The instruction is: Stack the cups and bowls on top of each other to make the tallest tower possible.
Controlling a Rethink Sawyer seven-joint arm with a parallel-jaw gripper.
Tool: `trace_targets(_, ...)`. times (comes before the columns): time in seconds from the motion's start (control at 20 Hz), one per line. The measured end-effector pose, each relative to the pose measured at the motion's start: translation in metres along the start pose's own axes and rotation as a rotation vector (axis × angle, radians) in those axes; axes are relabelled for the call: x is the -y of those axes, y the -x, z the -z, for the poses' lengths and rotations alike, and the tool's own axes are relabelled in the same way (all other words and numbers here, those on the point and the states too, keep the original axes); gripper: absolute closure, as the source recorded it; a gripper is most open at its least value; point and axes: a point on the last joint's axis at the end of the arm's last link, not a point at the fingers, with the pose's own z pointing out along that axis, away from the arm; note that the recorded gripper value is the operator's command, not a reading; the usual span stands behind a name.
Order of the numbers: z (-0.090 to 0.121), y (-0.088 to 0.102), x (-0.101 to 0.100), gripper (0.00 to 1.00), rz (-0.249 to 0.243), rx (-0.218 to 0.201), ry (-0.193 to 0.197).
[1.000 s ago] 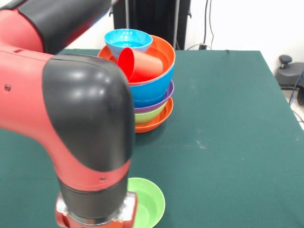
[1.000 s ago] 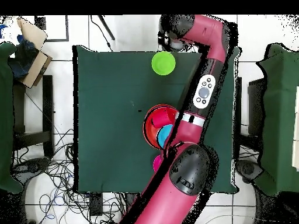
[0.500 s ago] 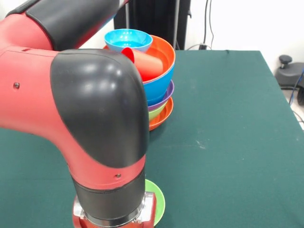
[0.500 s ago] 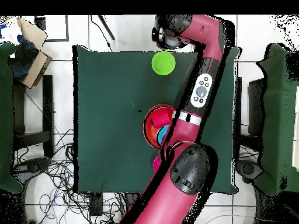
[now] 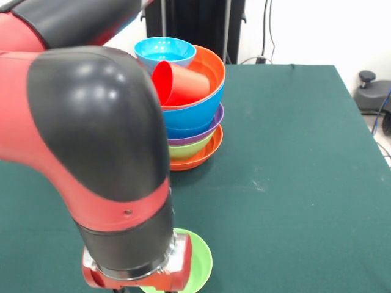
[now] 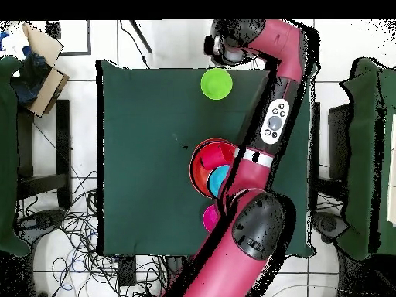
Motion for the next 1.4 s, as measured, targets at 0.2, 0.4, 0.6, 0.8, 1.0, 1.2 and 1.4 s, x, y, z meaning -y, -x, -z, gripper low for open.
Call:
trace_targets(0.2,0.011,-0.002,0.008,0.00,0.000,-0.012,0.031)
trace_targets(0.4,0.026,-0.006,0.016,0.00,0.028,-0.018,0.053)
trace_targets(0.6,0.040,-0.018,0.022,0.00,0.092,-0.029,0.079)
trace_targets(0.8,0.053,-0.032,0.031,0.00,0.150,-0.036,0.092)
trace_targets(1.0,0.068,-0.050,0.047,0.00,0.198,-0.024,0.094)
trace_targets(1.2,0.075,-0.065,0.064,0.00,0.211,0.000,0.078)
trace_targets(1.4,0.073,-0.071,0.068,0.00,0.209,0.007,0.063)
